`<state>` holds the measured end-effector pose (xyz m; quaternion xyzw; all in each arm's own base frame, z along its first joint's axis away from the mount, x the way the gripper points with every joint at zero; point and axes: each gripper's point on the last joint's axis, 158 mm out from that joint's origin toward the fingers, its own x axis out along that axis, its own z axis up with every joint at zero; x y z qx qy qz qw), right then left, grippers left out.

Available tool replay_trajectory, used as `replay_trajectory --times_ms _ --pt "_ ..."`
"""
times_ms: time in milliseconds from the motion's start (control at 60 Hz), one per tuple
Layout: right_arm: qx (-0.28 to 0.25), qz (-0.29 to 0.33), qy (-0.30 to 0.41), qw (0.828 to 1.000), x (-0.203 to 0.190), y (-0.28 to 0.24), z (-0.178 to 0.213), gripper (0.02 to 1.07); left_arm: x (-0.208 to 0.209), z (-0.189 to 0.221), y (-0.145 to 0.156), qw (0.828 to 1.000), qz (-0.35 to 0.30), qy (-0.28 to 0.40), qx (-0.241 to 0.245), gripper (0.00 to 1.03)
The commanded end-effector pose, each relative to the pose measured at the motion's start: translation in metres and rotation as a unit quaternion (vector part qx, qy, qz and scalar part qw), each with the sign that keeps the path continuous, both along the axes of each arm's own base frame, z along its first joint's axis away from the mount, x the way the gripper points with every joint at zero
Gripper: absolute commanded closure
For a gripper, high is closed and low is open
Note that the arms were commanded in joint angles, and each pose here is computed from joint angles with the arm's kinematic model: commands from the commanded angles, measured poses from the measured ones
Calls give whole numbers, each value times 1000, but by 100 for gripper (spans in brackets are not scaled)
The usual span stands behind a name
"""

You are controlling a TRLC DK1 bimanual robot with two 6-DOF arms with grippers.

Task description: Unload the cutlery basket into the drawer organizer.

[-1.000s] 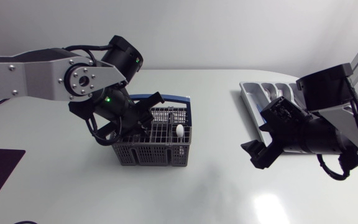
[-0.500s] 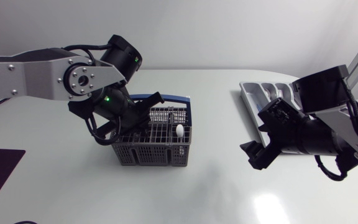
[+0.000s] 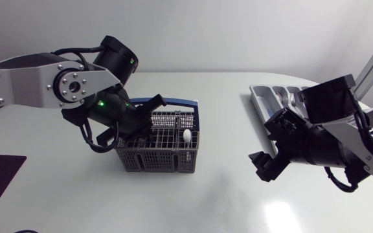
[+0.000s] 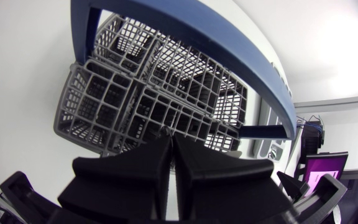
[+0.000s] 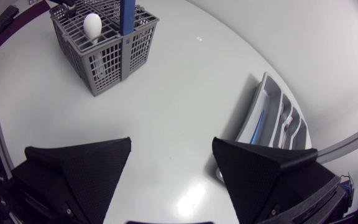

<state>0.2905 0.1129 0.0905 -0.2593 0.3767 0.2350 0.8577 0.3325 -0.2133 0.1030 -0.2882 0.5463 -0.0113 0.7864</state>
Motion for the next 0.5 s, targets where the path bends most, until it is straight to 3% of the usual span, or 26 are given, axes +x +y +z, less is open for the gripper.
replay_trajectory --times_ms 0,483 --pt "-3 -11 16 1000 -4 -1 -14 13 -4 3 4 1000 -6 -4 -6 100" --pt "-8 -6 11 1000 -5 4 -13 13 -19 46 -7 996 -34 -20 -82 100"
